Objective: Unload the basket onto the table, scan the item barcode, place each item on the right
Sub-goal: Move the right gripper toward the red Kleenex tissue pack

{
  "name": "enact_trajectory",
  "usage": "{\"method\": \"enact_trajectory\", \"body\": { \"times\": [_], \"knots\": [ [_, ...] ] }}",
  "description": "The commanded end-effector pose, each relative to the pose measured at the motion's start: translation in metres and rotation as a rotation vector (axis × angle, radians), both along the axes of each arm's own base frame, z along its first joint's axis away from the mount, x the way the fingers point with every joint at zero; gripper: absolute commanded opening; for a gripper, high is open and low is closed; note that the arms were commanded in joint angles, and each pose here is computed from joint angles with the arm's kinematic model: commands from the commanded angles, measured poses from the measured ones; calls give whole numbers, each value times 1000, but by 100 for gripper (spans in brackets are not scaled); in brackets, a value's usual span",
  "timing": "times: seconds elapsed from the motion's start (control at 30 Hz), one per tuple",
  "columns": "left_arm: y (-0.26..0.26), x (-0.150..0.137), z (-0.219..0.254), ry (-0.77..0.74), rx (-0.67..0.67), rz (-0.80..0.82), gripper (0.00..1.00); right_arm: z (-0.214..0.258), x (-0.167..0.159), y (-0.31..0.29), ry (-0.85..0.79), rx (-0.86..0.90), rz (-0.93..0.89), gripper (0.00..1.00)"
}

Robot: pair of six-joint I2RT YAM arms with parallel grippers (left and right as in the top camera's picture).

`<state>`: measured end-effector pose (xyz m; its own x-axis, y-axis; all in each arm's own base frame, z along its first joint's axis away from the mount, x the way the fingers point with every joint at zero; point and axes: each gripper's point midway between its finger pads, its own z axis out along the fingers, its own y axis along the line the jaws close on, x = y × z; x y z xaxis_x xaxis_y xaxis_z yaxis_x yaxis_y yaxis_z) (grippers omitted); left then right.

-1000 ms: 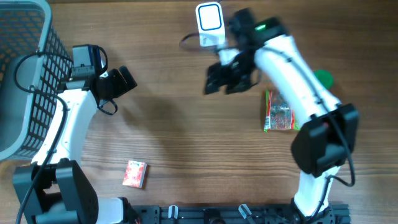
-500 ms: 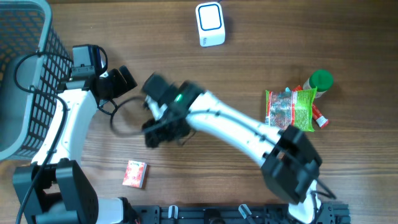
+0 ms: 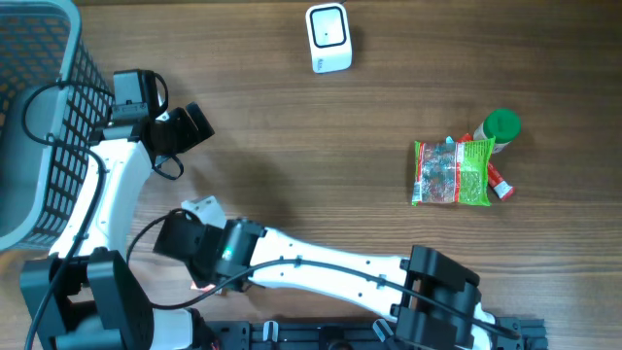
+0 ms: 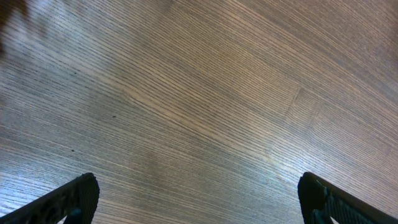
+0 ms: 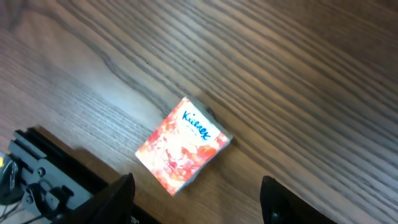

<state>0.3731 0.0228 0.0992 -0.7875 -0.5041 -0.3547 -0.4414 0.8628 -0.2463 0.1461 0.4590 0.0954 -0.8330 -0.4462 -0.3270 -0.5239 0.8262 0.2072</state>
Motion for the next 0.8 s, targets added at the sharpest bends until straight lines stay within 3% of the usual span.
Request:
{"method": "enact_trajectory", "body": {
  "times": [0.0,0.13,0.27,0.77],
  "knots": [
    [2,1,0,0,5,0,100,-22,8,-4,-36,-55,-30,63],
    [2,1,0,0,5,0,100,-40,3,-2,-4,-79,-4,63],
    [2,1,0,0,5,0,100,-55,-19,14,70,-49,201,65],
    [2,1,0,0,5,0,100,-83,-17,5,115,-106,140,61]
  ]
}}
